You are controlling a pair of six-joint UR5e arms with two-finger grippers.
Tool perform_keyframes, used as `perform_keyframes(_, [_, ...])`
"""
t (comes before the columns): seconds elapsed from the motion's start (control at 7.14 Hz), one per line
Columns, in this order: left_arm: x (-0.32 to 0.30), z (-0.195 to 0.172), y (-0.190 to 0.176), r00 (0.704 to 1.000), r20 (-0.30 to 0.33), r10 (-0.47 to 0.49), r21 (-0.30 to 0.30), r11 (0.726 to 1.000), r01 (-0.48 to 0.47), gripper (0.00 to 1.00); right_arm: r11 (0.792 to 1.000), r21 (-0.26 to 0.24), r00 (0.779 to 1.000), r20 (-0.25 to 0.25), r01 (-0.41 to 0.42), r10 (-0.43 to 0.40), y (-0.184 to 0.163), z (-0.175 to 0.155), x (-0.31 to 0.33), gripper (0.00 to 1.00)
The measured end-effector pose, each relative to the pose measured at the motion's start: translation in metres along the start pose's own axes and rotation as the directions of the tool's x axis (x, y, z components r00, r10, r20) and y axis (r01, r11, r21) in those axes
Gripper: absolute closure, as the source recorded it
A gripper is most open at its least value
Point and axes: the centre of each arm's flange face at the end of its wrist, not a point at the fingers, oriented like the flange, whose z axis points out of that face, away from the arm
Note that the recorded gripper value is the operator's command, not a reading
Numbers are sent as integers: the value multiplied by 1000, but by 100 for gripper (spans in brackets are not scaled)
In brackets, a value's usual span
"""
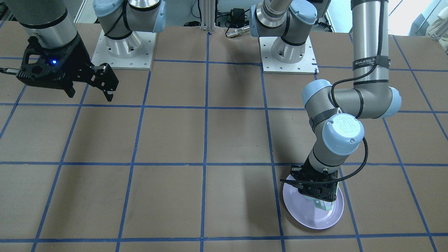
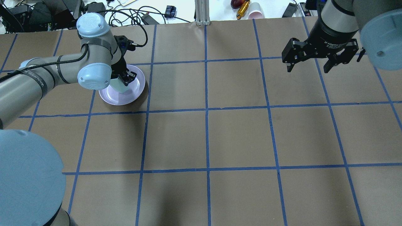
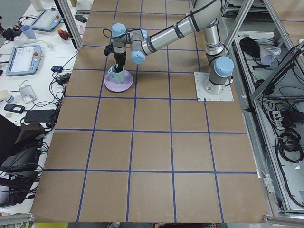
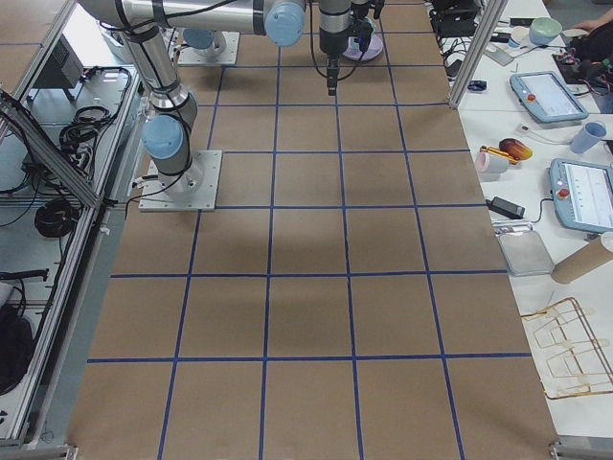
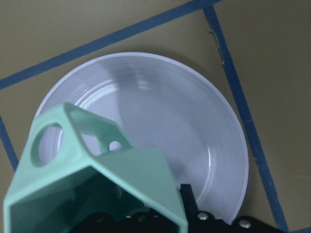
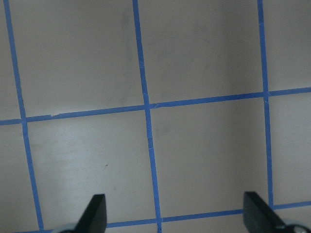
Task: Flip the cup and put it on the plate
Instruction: 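Lower the upright cup onto the plate center with the left gripper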
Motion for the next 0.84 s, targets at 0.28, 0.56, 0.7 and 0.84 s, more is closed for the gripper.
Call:
perform_keyframes(0.28, [1, 7, 0, 1000, 2, -3, 7, 1000, 3, 100, 1000, 0, 1000, 0, 0, 0, 0, 0, 0, 0])
perform_keyframes(0.56, [2, 11, 1, 1000, -3, -3, 3, 1000, 3, 100, 1000, 0, 1000, 0, 0, 0, 0, 0, 0, 0])
perform_keyframes(0.7, [3, 13, 2, 1000, -5, -3, 1, 1000, 3, 100, 1000, 0, 1000, 0, 0, 0, 0, 0, 0, 0])
perform_keyframes(0.84, [3, 13, 2, 1000, -7, -3, 0, 1000, 3, 100, 1000, -1, 1000, 0, 0, 0, 0, 0, 0, 0])
